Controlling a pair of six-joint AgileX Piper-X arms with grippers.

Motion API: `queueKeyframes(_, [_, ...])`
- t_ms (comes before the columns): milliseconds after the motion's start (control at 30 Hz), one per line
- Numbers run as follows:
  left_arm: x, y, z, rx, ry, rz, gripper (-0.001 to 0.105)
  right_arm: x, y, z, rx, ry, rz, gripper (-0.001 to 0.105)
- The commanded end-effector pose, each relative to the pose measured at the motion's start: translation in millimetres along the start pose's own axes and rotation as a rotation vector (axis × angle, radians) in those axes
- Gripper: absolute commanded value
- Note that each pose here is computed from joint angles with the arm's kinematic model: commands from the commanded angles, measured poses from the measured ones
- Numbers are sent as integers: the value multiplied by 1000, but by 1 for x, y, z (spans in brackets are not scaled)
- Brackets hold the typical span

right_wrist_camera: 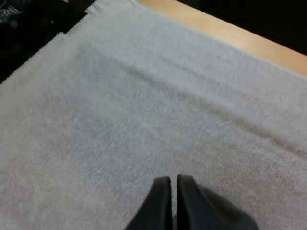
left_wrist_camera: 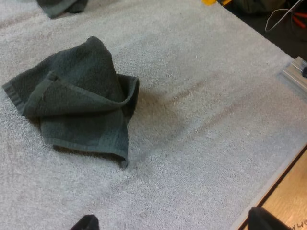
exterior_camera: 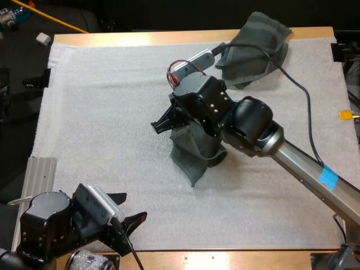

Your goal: Pick towel from pile, fold and stack

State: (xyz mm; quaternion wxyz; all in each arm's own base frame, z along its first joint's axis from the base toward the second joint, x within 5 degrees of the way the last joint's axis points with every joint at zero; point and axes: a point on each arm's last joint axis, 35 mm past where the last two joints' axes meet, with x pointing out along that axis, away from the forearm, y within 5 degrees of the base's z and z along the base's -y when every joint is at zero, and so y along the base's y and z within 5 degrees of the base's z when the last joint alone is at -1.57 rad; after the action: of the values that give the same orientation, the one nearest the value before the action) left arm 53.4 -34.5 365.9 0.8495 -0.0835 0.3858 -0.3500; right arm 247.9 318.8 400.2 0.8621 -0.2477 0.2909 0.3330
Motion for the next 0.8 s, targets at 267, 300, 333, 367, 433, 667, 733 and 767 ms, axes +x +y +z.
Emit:
queueKeyframes(267, [0, -1, 1, 0, 3, -8, 60, -13, -2, 14, 20, -115, 91, 1])
queueKeyframes(300, [-1, -1, 0, -1, 3, -8, 60, -13, -1, 14, 16, -109, 113, 1])
queueKeyframes(333, [-1, -1, 1, -1, 3, -7, 60, -12, 0, 12, 10, -96, 137, 1])
queueKeyframes(367, [0, -1, 1, 0, 2, -8, 60, -10, 3, 9, 0, -70, 166, 1])
queueKeyframes(433, [-1, -1, 1, 2, 1, -9, 60, -9, 6, 2, -22, -11, 204, 1])
queueKeyframes(667, [0, -1, 1, 4, -1, -9, 60, 11, 18, -23, -64, 147, 286, 1])
queueKeyframes(733, [-1, -1, 1, 7, -4, -8, 60, 24, 25, -33, -62, 186, 302, 1])
queueKeyframes(767, [0, -1, 1, 6, 0, -9, 60, 31, 27, -40, -63, 214, 303, 1])
